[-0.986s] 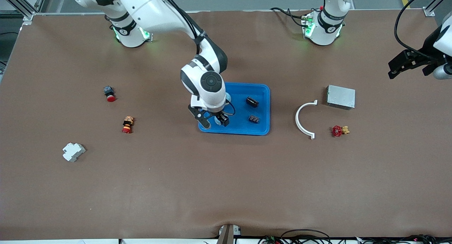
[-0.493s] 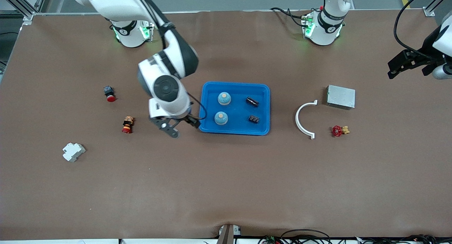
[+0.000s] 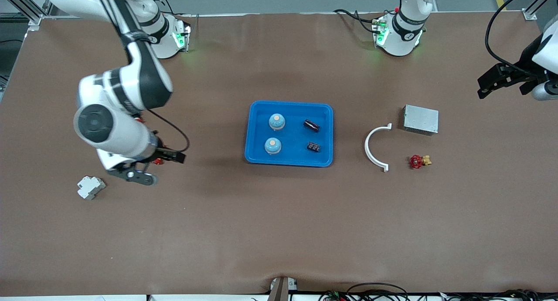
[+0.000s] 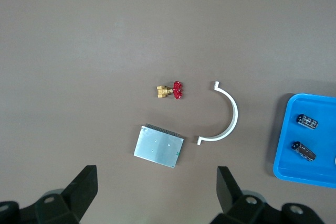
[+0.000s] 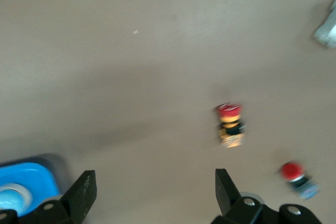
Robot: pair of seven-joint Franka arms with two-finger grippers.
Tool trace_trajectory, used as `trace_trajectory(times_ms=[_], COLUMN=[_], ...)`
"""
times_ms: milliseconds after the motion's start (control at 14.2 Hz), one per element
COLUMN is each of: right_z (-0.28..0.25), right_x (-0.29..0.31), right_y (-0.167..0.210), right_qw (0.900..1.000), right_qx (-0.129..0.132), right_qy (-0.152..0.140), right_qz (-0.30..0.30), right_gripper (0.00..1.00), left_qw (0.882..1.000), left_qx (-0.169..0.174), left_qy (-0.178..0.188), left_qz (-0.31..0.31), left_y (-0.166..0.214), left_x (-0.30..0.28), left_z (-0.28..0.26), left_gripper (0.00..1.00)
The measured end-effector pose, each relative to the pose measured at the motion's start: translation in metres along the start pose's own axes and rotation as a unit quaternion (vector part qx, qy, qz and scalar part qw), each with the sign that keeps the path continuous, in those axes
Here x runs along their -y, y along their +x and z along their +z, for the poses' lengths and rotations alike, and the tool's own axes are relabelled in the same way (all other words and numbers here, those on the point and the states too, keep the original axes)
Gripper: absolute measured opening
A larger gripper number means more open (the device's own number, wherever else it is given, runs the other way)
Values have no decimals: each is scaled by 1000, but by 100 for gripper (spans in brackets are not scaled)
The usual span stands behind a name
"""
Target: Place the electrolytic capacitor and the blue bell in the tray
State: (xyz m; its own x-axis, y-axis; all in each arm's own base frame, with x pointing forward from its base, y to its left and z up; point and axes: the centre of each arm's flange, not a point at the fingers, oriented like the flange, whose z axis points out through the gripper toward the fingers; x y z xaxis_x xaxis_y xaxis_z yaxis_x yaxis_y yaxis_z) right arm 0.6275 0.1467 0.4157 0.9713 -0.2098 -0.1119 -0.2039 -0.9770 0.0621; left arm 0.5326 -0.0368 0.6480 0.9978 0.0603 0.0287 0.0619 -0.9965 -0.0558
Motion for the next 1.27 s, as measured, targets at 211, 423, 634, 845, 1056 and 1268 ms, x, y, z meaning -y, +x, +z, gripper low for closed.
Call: trace_trajectory(times_ms=[211, 423, 634, 845, 1056, 1268], right_z=[-26, -56, -83, -110, -134, -153], right_x=[-58, -104, -138, -157, -176, -187], right_y=[8, 7, -1, -15, -28, -40], right_qw=[999, 997, 996, 995, 994, 994], right_qx=[-1, -13, -20, -29, -42, -53], right_qy=[4, 8, 10, 12, 14, 16], right_qz=[-44, -76, -88, -94, -97, -96], right_gripper=[100, 100, 100, 100, 100, 100], left_qw=[1000, 1000, 1000, 1000, 1000, 1000], left_qx=[0, 2, 0, 1, 1, 1], left_qy=[0, 0, 1, 1, 1, 1], left_qz=[-3, -4, -11, -11, -11, 3], left_y=[0, -1, -5, -5, -5, -5], left_x=[3, 5, 13, 13, 13, 12], left_z=[0, -1, -7, -7, -7, -7], left_gripper=[100, 100, 100, 100, 100, 100])
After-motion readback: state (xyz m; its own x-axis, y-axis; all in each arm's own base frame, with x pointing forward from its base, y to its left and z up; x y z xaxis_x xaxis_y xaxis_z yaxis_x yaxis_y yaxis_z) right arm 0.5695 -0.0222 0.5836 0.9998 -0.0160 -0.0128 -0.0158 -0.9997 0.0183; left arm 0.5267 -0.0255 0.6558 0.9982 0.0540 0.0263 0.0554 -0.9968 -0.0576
